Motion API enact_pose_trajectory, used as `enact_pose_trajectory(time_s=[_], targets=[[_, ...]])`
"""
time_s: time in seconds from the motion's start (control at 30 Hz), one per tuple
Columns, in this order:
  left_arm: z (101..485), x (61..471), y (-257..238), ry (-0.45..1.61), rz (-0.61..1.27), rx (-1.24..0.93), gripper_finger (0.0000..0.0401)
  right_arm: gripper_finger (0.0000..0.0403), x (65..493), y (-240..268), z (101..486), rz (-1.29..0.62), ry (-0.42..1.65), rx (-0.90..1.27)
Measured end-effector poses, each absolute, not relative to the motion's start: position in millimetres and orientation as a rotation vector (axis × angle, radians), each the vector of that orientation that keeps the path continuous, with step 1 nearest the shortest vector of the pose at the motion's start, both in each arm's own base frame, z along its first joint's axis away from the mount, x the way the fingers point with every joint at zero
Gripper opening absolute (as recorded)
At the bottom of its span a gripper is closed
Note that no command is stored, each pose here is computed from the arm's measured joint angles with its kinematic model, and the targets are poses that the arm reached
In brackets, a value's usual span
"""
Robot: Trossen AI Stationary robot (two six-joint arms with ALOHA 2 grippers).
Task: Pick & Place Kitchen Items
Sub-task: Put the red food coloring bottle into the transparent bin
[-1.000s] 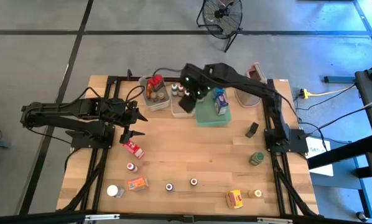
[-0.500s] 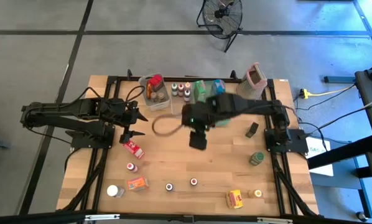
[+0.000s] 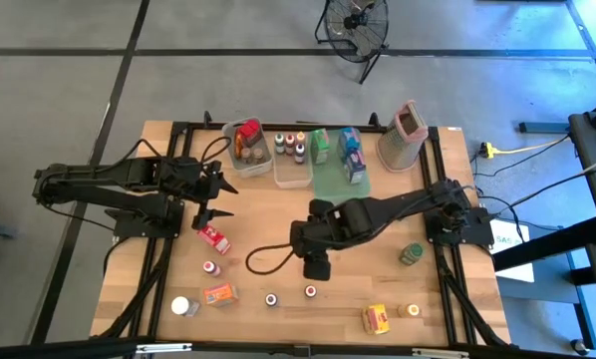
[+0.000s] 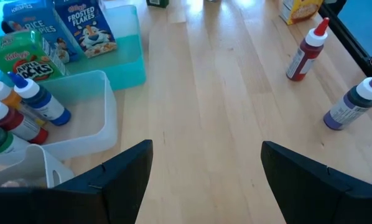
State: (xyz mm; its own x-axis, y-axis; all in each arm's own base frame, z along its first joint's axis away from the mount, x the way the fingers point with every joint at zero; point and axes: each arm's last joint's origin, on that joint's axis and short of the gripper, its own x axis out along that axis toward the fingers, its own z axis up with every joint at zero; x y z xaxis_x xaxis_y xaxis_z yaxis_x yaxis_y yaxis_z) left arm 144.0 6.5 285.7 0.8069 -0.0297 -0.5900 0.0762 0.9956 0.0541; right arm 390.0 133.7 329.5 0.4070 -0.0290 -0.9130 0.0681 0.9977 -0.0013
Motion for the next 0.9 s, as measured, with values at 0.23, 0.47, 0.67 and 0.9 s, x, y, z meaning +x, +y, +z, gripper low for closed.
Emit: enact_pose_trajectory(time_s=[0.23,0.47,0.67,0.9], targets=[[286,144,6,0.629,-0.060,0.088,0.0294,0.0275,386,147,330,0.002,1.138,-0.021],[286,144,6,0.628,-0.060,0.088,0.0294,0.0279,375,181,327,0.159,1.133,-0.186],[286,144,6,0.624,-0.061,0.088,0.0295,0.0277,378,201,316,0.204,1.109,-0.202],[285,146,7,0.628,-0.061,0.087,0.0295,0.0277,383,212,297,0.236,1.165,-0.200]])
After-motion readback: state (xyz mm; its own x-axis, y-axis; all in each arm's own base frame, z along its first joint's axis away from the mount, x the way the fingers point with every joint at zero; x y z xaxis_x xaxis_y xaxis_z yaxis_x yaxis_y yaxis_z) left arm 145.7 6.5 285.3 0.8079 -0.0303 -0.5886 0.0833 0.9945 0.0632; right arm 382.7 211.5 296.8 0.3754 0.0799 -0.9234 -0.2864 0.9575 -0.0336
